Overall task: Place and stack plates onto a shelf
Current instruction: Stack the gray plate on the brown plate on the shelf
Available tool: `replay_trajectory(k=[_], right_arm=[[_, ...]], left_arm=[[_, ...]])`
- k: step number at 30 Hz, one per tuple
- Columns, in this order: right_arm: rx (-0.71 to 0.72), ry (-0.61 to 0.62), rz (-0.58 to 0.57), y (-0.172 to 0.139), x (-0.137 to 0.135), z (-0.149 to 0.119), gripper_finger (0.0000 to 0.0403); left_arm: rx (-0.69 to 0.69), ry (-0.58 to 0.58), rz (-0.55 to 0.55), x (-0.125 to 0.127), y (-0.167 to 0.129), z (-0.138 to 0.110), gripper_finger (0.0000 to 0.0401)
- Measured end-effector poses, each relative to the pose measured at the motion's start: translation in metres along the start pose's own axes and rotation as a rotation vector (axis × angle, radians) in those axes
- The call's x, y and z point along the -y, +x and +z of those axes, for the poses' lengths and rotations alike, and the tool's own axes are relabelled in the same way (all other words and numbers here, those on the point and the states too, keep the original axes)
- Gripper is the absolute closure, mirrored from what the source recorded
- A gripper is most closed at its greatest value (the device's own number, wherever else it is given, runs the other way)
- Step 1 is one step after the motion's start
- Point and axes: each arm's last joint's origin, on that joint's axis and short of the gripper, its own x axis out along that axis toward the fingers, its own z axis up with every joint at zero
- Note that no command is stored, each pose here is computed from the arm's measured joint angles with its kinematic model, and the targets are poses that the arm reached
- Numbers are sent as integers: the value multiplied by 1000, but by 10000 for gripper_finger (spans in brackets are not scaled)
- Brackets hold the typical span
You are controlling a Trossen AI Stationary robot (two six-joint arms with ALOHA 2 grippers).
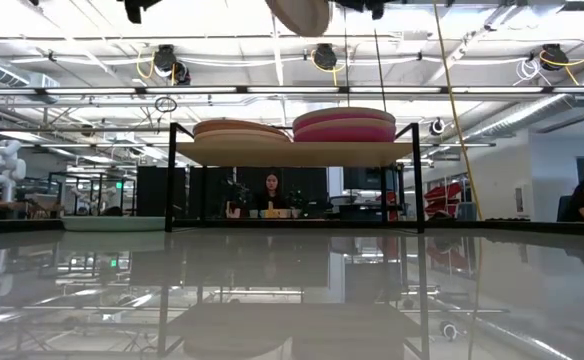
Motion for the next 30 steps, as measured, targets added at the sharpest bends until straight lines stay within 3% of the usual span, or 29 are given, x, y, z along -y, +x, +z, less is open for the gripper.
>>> replay_trajectory(k=[5, 9, 13, 21, 30], right_arm=[[-14, 195, -23, 50, 54, 2, 403], [-111, 293, 38, 92, 75, -14, 403], [-265, 298, 51, 119, 77, -48, 403], [-388, 285, 66, 141, 71, -104, 403], [-422, 272, 72, 145, 70, -118, 378]], left_arm=[[-15, -6, 0, 0, 0, -2, 254], [-33, -22, 0, 0, 0, -3, 254], [-49, -30, 0, 0, 0, -5, 254], [-108, -44, 1, 0, 0, -11, 254], [-168, -53, 0, 0, -1, -16, 254]])
